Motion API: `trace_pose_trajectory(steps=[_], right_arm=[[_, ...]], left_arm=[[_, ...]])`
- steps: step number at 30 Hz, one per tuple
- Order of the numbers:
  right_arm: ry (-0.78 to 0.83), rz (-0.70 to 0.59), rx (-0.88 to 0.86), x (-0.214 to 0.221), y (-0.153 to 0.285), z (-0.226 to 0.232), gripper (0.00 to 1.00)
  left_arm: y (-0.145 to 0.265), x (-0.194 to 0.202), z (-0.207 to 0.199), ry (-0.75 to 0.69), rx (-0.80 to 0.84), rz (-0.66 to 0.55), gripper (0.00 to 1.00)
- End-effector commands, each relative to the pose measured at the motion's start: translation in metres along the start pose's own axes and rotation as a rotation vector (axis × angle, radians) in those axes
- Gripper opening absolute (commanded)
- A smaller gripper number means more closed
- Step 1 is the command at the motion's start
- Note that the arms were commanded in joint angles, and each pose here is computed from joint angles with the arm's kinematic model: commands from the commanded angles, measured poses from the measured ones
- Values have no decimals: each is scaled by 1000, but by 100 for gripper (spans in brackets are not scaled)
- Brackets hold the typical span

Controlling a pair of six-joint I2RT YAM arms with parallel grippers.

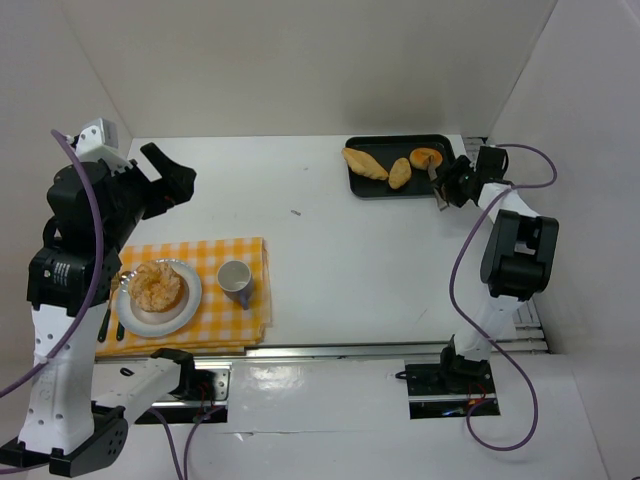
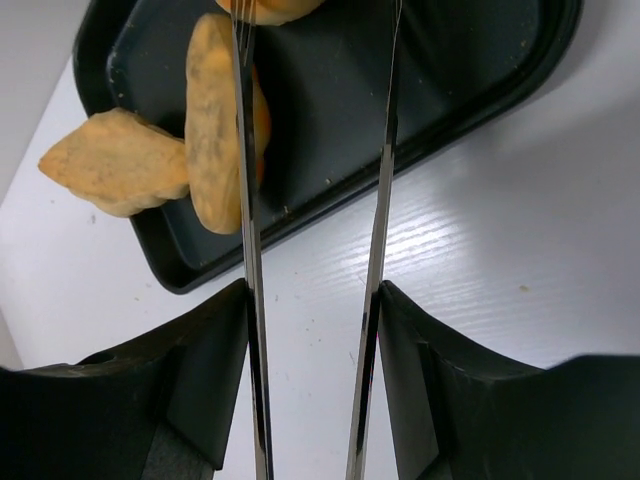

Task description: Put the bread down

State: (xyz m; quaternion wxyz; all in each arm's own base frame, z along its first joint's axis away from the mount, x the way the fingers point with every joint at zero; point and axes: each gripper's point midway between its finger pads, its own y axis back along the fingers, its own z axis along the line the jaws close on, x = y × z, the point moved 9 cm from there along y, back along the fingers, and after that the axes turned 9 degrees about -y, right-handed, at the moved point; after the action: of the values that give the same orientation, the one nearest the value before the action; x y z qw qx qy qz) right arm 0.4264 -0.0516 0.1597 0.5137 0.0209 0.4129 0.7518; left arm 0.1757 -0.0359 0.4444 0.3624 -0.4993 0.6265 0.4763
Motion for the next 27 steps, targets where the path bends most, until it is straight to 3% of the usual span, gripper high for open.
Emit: trace_pose_trajectory(steps=[1, 9, 15, 19, 24, 27], right_arm=[[0, -72, -125, -24, 2, 19, 59], [-9, -71, -170, -25, 8, 15, 60], [-21, -42, -154, -32, -15, 11, 59], [-24, -37, -149, -31, -12, 12, 48], [-6, -69, -169, -34, 6, 17, 19], [15, -107, -205, -39, 27, 31, 10]], left_arm=[[-1, -6, -3, -19, 34, -46, 100], [1, -6, -4, -10, 46, -54, 100], [-1, -5, -4, -10, 46, -54, 100], [3, -5, -4, -9, 49, -64, 100], [3, -5, -4, -9, 49, -64, 100], [3, -5, -4, -9, 49, -64, 100]])
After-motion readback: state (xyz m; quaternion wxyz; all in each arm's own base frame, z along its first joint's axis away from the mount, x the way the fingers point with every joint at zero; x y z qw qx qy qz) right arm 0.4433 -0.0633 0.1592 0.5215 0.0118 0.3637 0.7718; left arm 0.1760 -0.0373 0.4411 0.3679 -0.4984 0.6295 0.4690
